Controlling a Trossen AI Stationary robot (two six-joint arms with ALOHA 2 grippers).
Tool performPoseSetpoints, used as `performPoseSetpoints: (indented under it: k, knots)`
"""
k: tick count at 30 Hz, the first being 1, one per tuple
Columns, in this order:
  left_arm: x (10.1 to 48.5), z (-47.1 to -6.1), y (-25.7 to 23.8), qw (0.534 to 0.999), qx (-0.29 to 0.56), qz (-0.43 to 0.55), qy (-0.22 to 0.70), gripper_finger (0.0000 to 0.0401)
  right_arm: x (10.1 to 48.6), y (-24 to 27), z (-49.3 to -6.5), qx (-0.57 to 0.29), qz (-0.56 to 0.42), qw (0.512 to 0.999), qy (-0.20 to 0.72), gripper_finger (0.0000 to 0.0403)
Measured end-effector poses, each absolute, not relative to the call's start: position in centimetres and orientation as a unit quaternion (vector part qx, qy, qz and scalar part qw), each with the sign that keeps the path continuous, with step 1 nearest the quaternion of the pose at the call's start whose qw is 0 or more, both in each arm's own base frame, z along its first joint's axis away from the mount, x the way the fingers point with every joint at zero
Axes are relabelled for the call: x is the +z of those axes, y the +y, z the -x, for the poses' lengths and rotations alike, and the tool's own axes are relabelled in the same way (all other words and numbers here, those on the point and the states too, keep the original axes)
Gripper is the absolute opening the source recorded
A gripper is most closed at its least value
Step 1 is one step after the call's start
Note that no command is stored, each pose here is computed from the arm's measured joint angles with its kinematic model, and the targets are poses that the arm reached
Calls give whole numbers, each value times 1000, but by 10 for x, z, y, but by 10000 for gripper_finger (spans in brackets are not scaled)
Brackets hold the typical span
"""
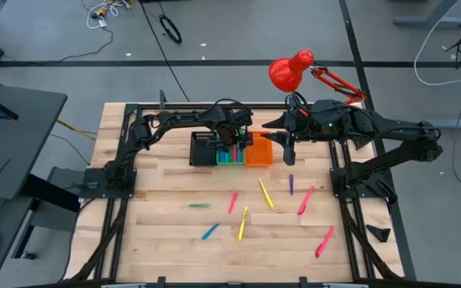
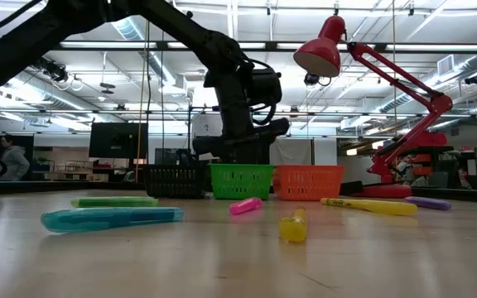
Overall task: Pick & Place Markers
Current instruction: Put the top large pink pen into the black bin
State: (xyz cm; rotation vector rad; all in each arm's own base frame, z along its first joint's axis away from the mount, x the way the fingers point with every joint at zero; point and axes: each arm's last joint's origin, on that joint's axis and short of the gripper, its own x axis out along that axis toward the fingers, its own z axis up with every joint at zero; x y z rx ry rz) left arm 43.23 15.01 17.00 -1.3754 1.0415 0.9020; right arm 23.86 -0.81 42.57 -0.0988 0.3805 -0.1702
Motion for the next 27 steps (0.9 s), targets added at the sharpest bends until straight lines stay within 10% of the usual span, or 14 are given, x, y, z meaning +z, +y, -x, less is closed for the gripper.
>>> performPoseSetpoints:
  k: [13, 27]
  knots:
    - [238, -424, 141, 710, 359, 464, 389, 264, 426, -8, -239, -82, 63, 977, 188, 126]
    - [286, -402, 100, 834, 155, 170, 502, 264, 426, -8, -239, -83, 65, 976, 189, 126]
